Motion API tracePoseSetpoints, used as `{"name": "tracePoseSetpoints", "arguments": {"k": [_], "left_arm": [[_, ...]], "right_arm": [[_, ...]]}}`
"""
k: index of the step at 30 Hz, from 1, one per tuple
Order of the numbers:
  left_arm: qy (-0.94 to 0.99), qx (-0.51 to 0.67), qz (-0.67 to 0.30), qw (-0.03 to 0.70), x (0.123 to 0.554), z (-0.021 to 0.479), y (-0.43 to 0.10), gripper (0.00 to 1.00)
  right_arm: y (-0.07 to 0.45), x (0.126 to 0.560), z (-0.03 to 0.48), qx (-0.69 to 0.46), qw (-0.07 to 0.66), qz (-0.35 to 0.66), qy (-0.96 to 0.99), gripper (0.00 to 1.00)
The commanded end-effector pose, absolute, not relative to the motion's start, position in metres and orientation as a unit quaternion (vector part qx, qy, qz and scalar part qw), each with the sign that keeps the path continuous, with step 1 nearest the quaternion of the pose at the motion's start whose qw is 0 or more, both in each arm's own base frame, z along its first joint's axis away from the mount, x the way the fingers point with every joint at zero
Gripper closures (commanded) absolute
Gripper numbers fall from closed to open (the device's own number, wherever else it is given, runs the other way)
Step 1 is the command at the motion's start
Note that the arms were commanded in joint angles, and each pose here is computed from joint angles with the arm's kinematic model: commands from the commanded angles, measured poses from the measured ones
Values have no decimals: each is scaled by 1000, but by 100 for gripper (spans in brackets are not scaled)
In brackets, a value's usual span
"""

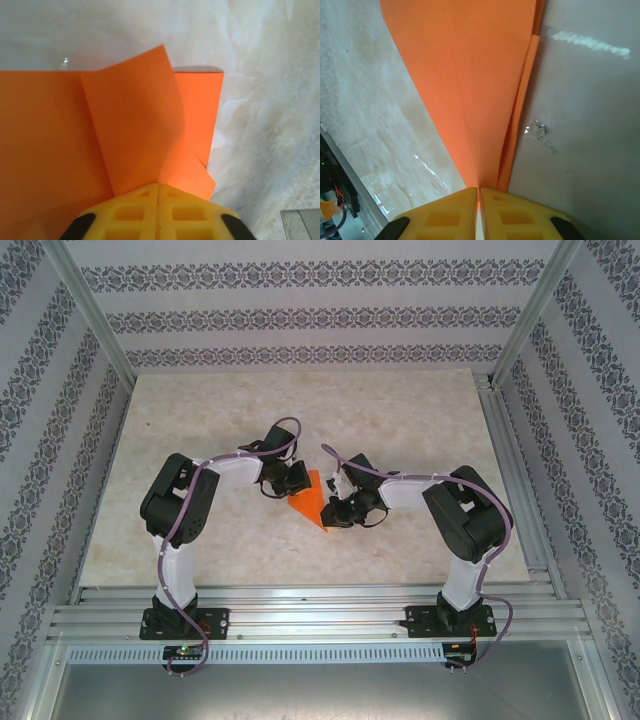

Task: Fold a paper plane with a square sheet of paper (fold left side to right side)
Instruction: Fourth fold the wing at the center of the table.

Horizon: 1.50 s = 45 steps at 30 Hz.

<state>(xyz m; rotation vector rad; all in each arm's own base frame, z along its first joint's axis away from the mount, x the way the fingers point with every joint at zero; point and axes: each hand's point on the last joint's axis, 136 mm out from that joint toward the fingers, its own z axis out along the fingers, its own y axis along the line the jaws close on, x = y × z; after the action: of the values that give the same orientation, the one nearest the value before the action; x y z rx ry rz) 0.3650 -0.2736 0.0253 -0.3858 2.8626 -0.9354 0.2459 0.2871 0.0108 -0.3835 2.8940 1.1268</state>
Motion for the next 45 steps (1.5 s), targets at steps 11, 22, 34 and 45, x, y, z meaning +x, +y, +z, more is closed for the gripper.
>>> {"name": "tracePoseSetpoints", "arguments": {"k": [11,22,34,45], "left_arm": [[908,-94,-394,103,338,101,-275,93],[904,-88,-416,44,303,54,-317,100],[917,-110,-383,39,303,21,-310,100],[936,-121,-323,64,322,6,-284,100]], "right_arm": [[263,225,-29,-107,-38,279,954,88],[264,227,-28,-108,-35,267,957,88],[263,223,-35,-116,-44,242,962,88],[255,217,-40,-123,-50,208,969,89]]}}
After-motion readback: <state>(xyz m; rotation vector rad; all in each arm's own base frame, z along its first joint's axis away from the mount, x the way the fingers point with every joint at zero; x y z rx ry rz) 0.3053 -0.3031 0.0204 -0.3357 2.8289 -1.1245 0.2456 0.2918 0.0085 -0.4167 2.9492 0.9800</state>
